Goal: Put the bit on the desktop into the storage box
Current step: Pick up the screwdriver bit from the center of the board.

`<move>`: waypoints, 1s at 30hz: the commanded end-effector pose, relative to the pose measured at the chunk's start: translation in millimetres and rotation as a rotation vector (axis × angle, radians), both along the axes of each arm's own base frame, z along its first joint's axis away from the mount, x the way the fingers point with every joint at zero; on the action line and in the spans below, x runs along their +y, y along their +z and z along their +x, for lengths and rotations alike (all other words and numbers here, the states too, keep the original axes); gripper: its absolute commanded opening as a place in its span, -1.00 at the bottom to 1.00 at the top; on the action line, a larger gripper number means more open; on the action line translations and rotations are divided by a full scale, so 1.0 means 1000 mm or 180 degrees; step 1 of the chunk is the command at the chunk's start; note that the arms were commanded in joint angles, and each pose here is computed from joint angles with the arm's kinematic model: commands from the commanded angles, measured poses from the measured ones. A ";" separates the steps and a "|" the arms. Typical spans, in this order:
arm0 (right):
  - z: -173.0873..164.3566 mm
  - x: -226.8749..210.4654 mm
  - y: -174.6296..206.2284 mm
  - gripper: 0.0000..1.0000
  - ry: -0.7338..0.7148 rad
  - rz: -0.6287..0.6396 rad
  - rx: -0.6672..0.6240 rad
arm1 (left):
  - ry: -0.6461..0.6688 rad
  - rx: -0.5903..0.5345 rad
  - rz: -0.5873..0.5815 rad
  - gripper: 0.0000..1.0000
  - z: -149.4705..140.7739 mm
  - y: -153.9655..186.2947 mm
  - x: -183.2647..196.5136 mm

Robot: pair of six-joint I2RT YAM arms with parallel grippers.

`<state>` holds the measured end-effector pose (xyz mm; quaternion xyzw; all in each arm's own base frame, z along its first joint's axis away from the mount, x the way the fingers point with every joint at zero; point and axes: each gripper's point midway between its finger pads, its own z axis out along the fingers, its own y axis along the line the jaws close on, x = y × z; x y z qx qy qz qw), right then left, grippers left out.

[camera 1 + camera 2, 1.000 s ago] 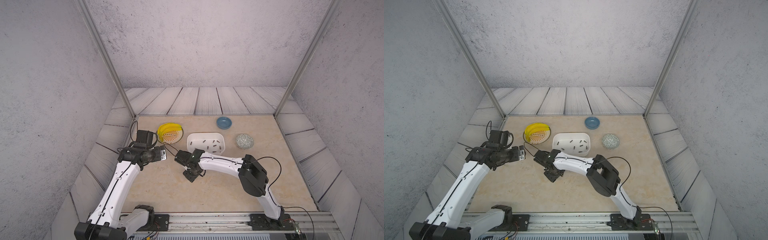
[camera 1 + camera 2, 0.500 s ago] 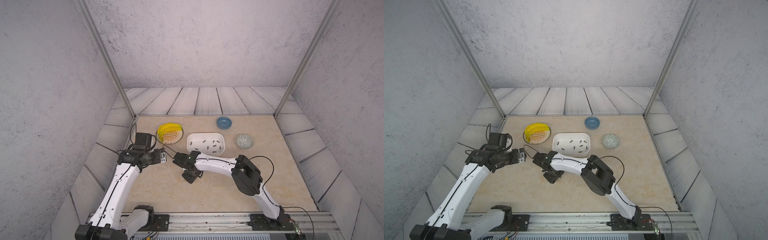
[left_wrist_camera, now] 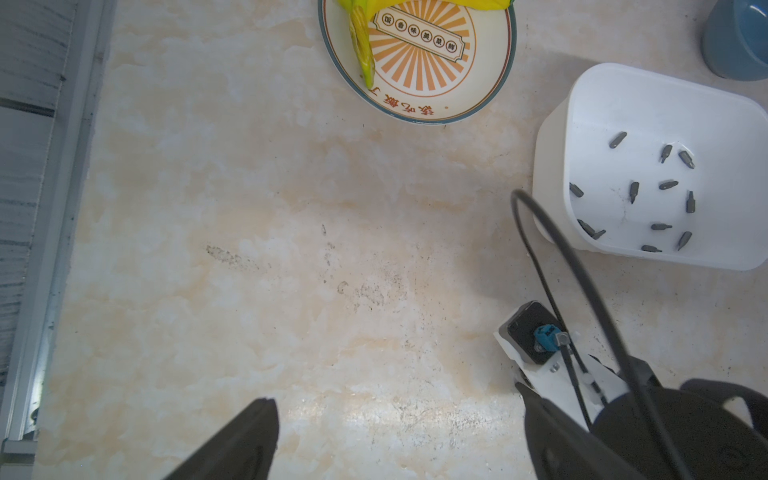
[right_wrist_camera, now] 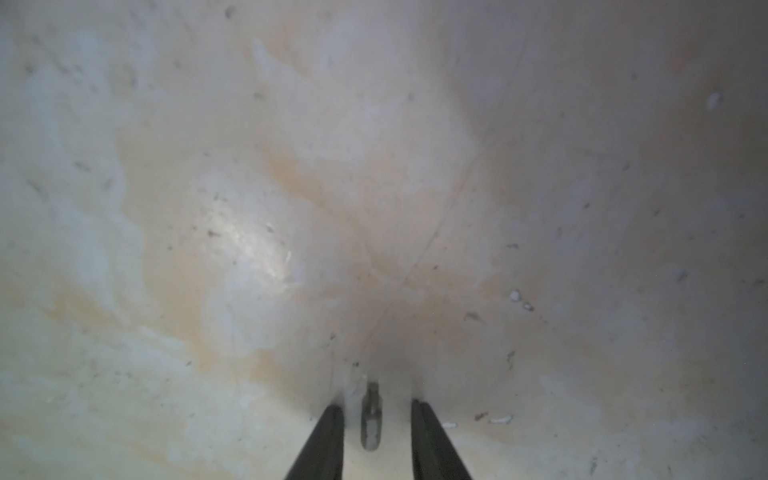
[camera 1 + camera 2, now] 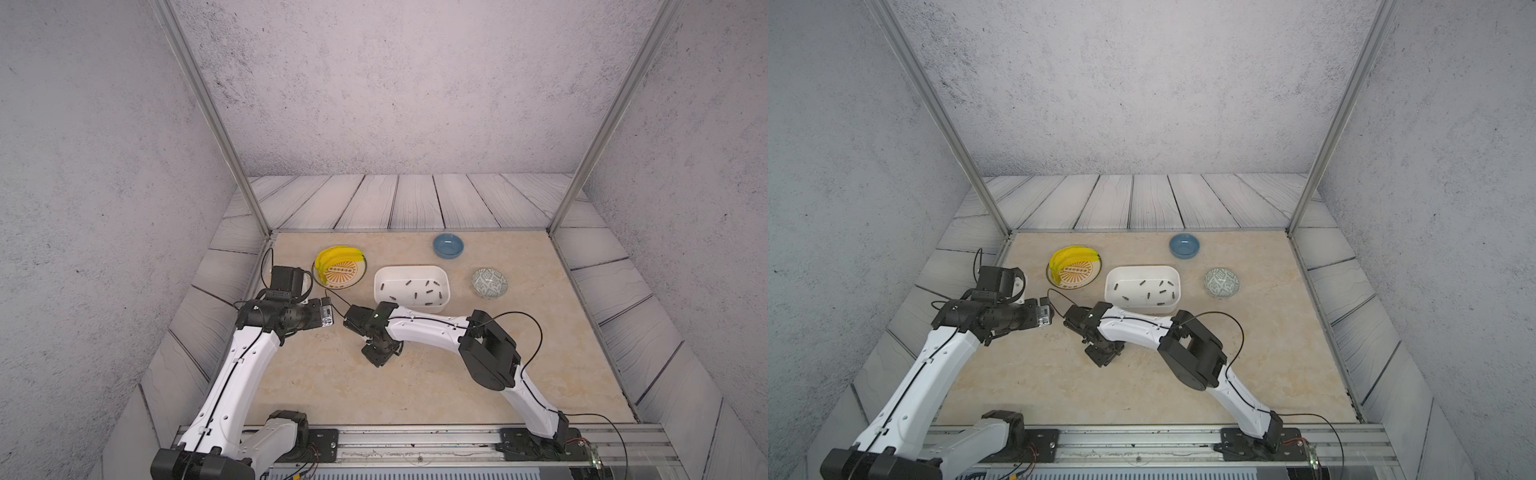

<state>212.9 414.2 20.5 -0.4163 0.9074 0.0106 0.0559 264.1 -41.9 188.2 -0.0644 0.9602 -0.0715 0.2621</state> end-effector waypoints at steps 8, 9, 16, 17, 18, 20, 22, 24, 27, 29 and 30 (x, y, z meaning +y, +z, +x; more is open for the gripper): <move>-0.013 -0.015 -0.031 -0.50 -0.0005 -0.0297 0.0248 | -0.0037 0.0003 -0.0029 0.97 -0.001 -0.003 -0.001; -0.014 -0.015 -0.034 -0.50 -0.0006 -0.0307 0.0269 | -0.0035 -0.0004 -0.0033 0.97 -0.001 -0.002 -0.001; -0.017 -0.021 -0.041 -0.60 0.0012 -0.0438 0.0332 | -0.0045 -0.0002 -0.0029 0.97 -0.001 -0.003 -0.001; -0.017 -0.023 -0.041 -0.63 0.0014 -0.0468 0.0335 | -0.0046 -0.0004 -0.0028 0.97 -0.001 -0.002 -0.001; -0.017 -0.023 -0.041 -0.65 0.0020 -0.0492 0.0342 | -0.0047 -0.0008 -0.0030 0.97 -0.001 -0.002 -0.001; -0.018 -0.026 -0.044 -0.71 0.0035 -0.0542 0.0363 | -0.0047 -0.0016 -0.0030 0.97 -0.001 -0.001 -0.001; -0.018 -0.027 -0.045 -0.78 0.0033 -0.0562 0.0361 | -0.0050 -0.0025 -0.0036 0.97 -0.001 -0.001 -0.001; -0.018 -0.029 -0.045 -0.87 0.0034 -0.0584 0.0359 | -0.0055 -0.0015 -0.0035 0.97 -0.001 -0.002 -0.001; -0.019 -0.029 -0.048 -1.00 0.0032 -0.0592 0.0388 | -0.0061 -0.0008 -0.0039 0.97 -0.001 -0.003 -0.002; -0.020 -0.029 -0.048 -1.00 0.0021 -0.0592 0.0397 | -0.0068 -0.0008 -0.0052 0.97 -0.001 -0.004 -0.003; -0.019 -0.029 -0.047 -1.00 0.0016 -0.0578 0.0383 | -0.0067 -0.0003 -0.0053 0.98 -0.001 -0.004 -0.003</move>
